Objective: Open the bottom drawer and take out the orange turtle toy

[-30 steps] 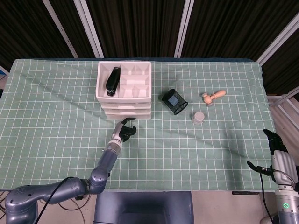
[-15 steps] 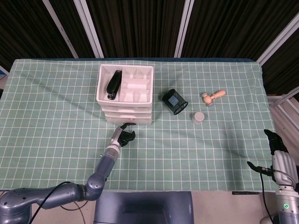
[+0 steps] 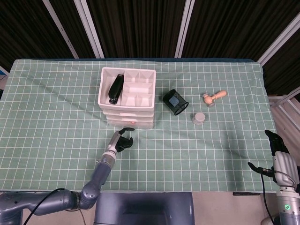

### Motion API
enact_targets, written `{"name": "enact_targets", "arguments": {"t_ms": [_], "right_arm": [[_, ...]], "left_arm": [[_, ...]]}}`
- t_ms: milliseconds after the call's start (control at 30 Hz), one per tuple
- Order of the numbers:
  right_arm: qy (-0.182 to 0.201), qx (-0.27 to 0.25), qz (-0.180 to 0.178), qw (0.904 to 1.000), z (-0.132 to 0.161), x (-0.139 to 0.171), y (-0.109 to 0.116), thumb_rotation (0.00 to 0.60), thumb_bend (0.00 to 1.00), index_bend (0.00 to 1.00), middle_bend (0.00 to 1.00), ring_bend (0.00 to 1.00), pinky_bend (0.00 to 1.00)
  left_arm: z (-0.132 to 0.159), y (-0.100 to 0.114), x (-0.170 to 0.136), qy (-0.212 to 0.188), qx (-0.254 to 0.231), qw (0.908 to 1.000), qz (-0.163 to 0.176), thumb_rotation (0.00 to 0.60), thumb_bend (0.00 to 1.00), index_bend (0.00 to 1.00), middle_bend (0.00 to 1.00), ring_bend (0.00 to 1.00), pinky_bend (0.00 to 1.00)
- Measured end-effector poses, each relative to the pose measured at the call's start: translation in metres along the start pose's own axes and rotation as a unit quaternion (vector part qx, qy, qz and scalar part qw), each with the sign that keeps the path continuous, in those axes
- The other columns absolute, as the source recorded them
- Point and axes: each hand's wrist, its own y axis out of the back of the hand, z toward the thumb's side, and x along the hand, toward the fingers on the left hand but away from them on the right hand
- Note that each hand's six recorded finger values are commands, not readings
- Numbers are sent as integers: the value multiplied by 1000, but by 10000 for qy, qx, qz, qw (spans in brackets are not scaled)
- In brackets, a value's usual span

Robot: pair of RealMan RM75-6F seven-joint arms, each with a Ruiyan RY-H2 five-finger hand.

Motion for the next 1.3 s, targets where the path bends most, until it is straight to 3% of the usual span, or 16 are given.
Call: {"name": "enact_targets", "arguments": {"t_ms": [200,400,633,833,1300], "right_arm": [[4,1,-4,10000,0,0,0,600,110,0,96,0,184],[8,-2,2,10000,0,0,0,600,110,0,96,0,185],[1,-11,2,10000,0,0,-1,600,110,0,96,0,184],[-10,-24,5,10000,0,0,-1,600,110,0,96,0,185],[-31,-50,22,10000,0,0,-1,600,110,0,96,0,185]], "left_arm": [[0,2,-7,-26,161,9999,-51,600,541,232,1000,1000,1000],[14,6,-15,-557,938,9940,94,600,538,233,1000,1000,1000],[42,11,-24,-1306,2318,9630,424,600,537,233,1000,1000,1000],[52,15,-22,-1389,2858,9467,525,600,535,233,1000,1000,1000],[42,21,-16,-993,2997,9475,505,600,535,233,1000,1000,1000]]}}
